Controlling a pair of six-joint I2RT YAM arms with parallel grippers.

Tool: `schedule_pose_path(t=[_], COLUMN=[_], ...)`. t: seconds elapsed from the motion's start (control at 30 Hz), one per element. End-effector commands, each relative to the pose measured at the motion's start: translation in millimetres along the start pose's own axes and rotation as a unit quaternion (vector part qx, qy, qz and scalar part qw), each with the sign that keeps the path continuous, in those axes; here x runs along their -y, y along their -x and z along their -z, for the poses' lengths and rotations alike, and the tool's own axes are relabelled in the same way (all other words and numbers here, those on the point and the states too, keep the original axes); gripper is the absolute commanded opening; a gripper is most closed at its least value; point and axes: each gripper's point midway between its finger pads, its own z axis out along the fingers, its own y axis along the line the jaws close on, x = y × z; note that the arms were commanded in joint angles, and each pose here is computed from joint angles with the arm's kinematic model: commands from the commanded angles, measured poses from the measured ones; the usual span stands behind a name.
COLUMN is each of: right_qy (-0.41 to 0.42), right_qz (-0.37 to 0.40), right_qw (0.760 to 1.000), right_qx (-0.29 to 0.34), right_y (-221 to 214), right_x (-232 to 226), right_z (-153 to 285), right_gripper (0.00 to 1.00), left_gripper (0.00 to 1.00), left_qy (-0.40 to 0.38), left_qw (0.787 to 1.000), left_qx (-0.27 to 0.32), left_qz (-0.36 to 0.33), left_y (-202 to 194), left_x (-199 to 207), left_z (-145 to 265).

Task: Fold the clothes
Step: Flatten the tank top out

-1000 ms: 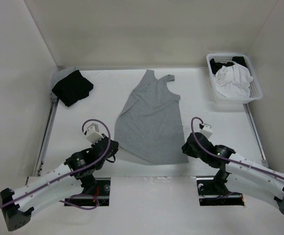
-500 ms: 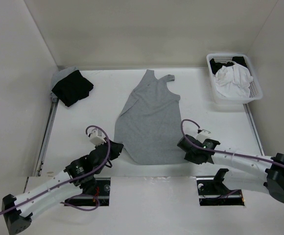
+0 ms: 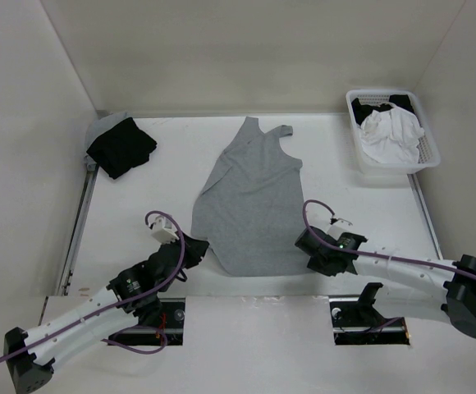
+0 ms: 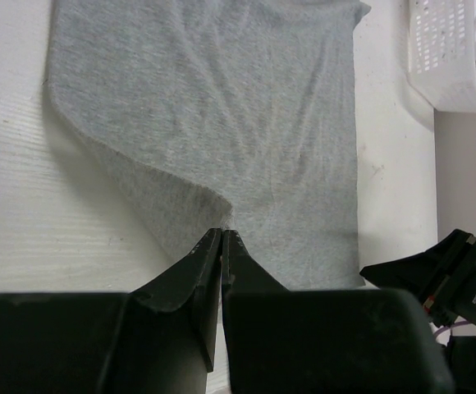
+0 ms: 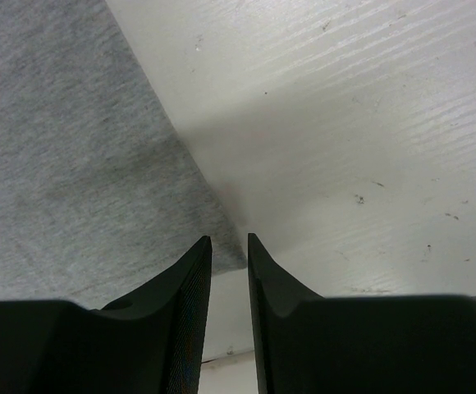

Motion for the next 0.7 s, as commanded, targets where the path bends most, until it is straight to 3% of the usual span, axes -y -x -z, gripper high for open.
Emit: schedule_pose_path(t=[0.0, 0.67], right_qy=[0.008, -0.028], right_qz=[-0.008, -0.008], right_qw=[1.0, 0.999], right_qx=[-0.001, -0.03], right_y=[3.7, -3.2], right_x=[-10.4, -12.4], right_z=[8.1, 6.7], right_gripper=[0.28, 0.23], left_gripper=[0.02, 0.04], left_qy=[-0.023, -0.053], left_qw=[1.0, 0.997], left_qx=[0.012, 0.047], left_qz=[0.007, 0.0], left_y=[6.7, 27.0], left_x=[10.8, 20.6], left_z=[-0.8, 2.7])
